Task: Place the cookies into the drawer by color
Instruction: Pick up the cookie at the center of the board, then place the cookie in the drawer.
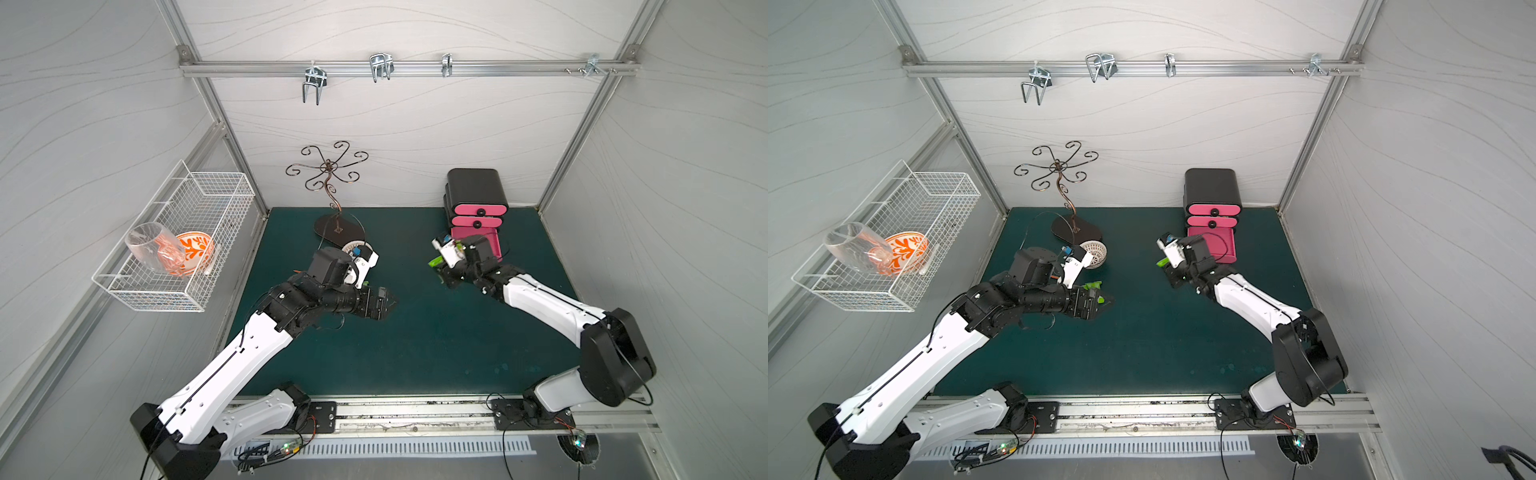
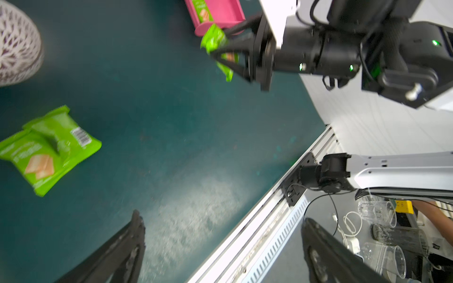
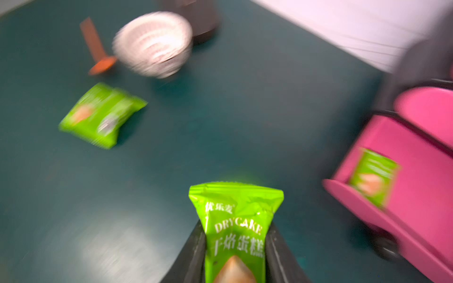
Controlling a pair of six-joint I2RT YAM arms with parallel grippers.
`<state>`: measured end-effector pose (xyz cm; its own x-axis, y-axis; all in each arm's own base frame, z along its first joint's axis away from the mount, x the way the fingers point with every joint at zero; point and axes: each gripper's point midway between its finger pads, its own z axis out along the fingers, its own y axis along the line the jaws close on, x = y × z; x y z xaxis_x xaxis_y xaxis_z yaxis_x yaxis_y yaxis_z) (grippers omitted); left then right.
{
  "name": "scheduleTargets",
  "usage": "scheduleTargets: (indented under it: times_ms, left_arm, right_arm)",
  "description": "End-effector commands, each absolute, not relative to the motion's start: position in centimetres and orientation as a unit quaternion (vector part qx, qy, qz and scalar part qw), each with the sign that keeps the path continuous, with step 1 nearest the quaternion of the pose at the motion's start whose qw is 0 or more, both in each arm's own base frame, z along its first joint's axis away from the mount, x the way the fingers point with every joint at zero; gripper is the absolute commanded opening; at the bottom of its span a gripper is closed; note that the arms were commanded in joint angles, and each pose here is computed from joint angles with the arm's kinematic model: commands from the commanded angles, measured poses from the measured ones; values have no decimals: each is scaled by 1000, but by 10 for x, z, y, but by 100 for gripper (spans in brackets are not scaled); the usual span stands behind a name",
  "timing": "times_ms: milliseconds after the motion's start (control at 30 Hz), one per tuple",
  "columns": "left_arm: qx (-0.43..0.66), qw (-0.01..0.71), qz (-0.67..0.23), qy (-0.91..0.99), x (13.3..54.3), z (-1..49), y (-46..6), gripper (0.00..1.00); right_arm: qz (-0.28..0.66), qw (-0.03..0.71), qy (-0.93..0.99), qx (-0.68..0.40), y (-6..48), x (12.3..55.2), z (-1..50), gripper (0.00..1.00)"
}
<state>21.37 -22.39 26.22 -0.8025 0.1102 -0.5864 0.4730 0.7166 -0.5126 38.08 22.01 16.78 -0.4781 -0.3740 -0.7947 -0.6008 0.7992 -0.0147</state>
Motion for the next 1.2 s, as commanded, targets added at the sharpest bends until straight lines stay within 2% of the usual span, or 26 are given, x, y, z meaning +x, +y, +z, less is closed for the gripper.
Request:
scheduleTargets:
  times_ms: [0, 133, 367, 700, 833, 933, 1067, 1167]
  left_arm:
    - [170, 330, -385, 845, 235, 308, -243, 99]
    - [161, 342, -386, 841, 244, 311, -245, 99]
    - [152, 366, -379, 837, 253, 314, -244, 99]
    - [170, 335, -379, 846, 244, 308, -246, 99]
    - [166, 338, -375, 847, 243, 306, -243, 99]
    - [162, 335, -371, 851, 243, 303, -242, 99]
    - [147, 337, -354, 860, 248, 298, -237, 99]
    - [105, 338, -298, 886, 262, 283, -220, 99]
  right_arm:
    - [122, 426, 884, -149, 171, 427, 167, 34]
    - [84, 428, 898, -62, 119, 472, 153, 34]
    - [28, 433, 899, -62, 93, 516, 129, 36]
    - [20, 420, 904, -79, 87, 535, 94, 40]
    - [15, 419, 905, -76, 85, 542, 88, 50]
    - [13, 423, 903, -76, 85, 544, 89, 56]
    - [21, 431, 899, -79, 87, 541, 100, 56]
    - [36, 447, 891, -71, 90, 532, 125, 56]
